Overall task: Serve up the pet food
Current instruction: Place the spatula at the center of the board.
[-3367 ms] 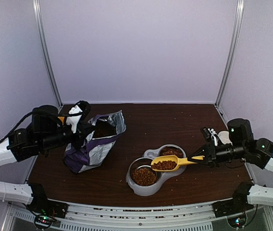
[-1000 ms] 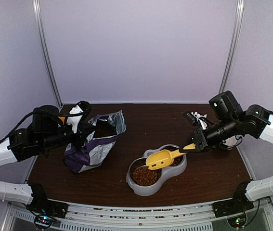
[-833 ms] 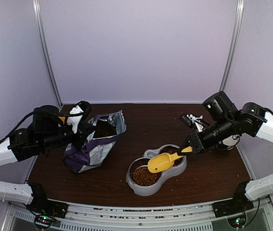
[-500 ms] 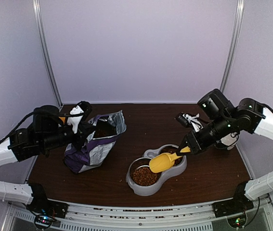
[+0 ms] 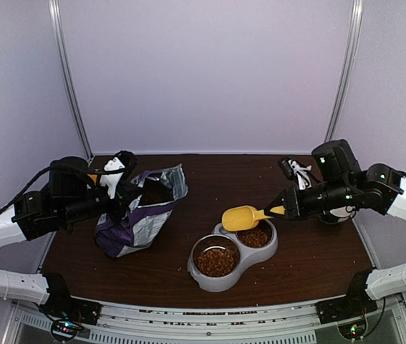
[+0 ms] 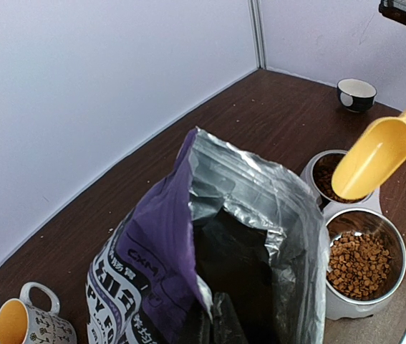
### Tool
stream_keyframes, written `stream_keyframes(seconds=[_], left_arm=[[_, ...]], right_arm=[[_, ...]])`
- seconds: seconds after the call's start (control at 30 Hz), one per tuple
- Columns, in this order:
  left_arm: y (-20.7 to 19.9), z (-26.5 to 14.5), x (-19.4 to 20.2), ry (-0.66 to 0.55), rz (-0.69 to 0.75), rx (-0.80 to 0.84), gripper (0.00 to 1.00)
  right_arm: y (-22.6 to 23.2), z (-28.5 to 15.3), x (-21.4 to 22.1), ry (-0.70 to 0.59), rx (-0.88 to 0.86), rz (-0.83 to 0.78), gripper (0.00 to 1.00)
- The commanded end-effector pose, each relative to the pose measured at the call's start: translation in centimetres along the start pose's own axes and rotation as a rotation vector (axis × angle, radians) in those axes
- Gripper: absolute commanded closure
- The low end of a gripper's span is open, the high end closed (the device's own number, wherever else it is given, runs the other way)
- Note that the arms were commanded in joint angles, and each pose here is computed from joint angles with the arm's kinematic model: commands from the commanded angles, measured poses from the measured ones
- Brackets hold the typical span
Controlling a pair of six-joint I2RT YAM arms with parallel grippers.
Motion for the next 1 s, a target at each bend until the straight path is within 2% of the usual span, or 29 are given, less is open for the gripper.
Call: stream_keyframes(seconds=[0.0,0.13,0.27,0.43,0.6,0.97], left_arm=[[0.7,-0.3,-1.8,-0.075,-0.005,-0.041,1.00],[0.6,-0.1,-1.9,-0.073,-0.004,-0.033,1.00],[0.7,-0.2,-1.9,-0.072,-0.001,-0.033,1.00],[1.0,-0.9,-2.1,-0.088,0.002,-0.055,1.00],[1.2,-1.3,-2.2,-0.093,0.009,-0.082,1.00],[0.9,-0.7,-2.1,-0.081,0.005,-0.048,1.00]], right_arm=[[-1.5,-1.1,-2.3,-0.317,-0.070,0.157,1.00],[-5.1,-1.0,-2.7,-0.601,0.036,0.255,1.00],[-7.6,0.6,-2.5,-0.788,0.042,0.335,1.00],[-10.0,2.4,-2.2,-0.812,0.140,0.336,1.00],[-12.9,3.4,-0.6,-0.872,0.082,0.419,1.00],[-15.8,6.3,1.5,-0.796,0.075,0.454,1.00]])
Point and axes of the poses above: each gripper's point midway between its finger pads, its own z axis out along the fingers, its own y axis along the line the jaws close on, x = y × z, the point moved 10 cm from there along -z, back along the fingers, and after that the axes turned 8 degrees about z, right-handed, at the moved point
